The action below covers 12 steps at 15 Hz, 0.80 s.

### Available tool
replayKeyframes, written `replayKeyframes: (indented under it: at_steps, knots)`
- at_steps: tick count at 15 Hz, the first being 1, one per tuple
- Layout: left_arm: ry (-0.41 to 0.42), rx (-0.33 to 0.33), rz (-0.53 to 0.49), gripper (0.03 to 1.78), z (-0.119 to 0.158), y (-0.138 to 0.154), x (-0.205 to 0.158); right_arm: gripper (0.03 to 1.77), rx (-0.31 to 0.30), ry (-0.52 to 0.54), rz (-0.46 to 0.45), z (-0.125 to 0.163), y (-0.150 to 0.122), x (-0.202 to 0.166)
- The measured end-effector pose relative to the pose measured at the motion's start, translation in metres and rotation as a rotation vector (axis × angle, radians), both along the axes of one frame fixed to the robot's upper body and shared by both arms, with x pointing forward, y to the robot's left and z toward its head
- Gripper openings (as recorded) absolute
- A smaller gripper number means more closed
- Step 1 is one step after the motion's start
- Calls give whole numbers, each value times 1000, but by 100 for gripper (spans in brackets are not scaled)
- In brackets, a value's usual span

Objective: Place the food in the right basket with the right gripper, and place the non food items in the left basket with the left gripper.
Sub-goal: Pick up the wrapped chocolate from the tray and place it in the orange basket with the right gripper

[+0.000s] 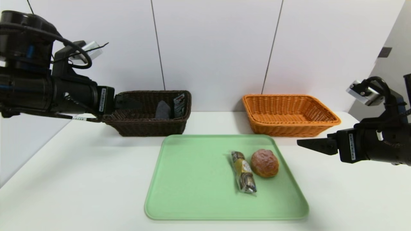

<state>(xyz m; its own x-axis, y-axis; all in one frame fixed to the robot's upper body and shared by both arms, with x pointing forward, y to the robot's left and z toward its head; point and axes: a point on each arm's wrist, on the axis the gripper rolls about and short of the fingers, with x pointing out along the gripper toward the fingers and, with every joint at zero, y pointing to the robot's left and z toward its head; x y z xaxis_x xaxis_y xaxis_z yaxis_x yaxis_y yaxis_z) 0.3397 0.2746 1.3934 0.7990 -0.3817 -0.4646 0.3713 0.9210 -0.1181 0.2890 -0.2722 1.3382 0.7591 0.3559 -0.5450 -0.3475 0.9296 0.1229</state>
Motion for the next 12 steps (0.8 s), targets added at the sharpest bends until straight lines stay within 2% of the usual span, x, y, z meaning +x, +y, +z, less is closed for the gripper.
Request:
replayKeyframes:
  at_steps: [3, 6, 12]
  knots:
    - [32, 2, -25, 167, -11, 2, -33, 170, -3, 5, 44, 13, 13, 9]
    - [69, 10, -63, 168, -21, 2, -64, 170, -22, 55, 111, 22, 33, 16]
    - [53, 14, -108, 169, -25, 4, -96, 170, -75, 176, 210, 33, 78, 36]
